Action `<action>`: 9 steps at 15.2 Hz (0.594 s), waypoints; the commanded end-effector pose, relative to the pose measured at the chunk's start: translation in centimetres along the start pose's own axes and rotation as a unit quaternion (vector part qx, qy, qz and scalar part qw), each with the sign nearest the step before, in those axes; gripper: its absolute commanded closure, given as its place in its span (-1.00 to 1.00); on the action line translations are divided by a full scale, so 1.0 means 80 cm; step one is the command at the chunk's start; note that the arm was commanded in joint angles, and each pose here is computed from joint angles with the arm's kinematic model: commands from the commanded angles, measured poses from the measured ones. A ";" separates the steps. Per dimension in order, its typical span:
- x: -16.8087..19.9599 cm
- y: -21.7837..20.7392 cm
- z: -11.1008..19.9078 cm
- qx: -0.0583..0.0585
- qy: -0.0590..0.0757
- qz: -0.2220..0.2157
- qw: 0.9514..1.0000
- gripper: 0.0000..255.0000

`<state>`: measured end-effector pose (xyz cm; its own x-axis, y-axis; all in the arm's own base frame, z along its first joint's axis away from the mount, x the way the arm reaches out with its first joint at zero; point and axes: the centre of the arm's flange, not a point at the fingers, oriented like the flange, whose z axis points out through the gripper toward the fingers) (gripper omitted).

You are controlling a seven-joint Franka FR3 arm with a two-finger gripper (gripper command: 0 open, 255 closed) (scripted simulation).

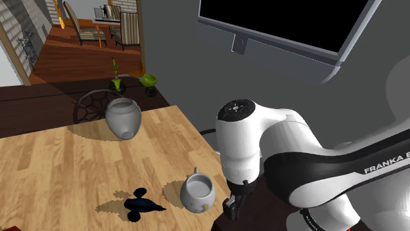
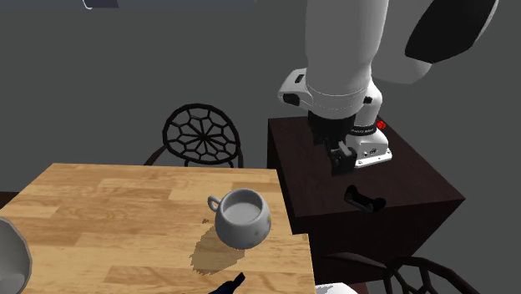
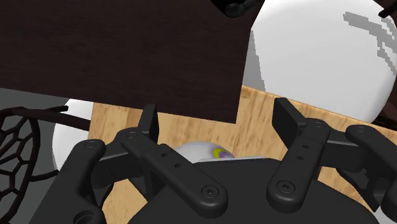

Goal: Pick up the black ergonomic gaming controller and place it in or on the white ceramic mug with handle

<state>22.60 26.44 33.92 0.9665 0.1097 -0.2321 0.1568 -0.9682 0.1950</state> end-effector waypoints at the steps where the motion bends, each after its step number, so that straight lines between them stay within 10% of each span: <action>1: -0.021 -0.023 0.018 -0.014 0.000 -0.006 1.000 -1.00; 9: -0.099 -0.108 0.106 -0.073 0.000 -0.033 0.997 -1.00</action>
<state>13.06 31.61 26.97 0.9546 0.1665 -0.2469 0.2394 -0.9222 0.3037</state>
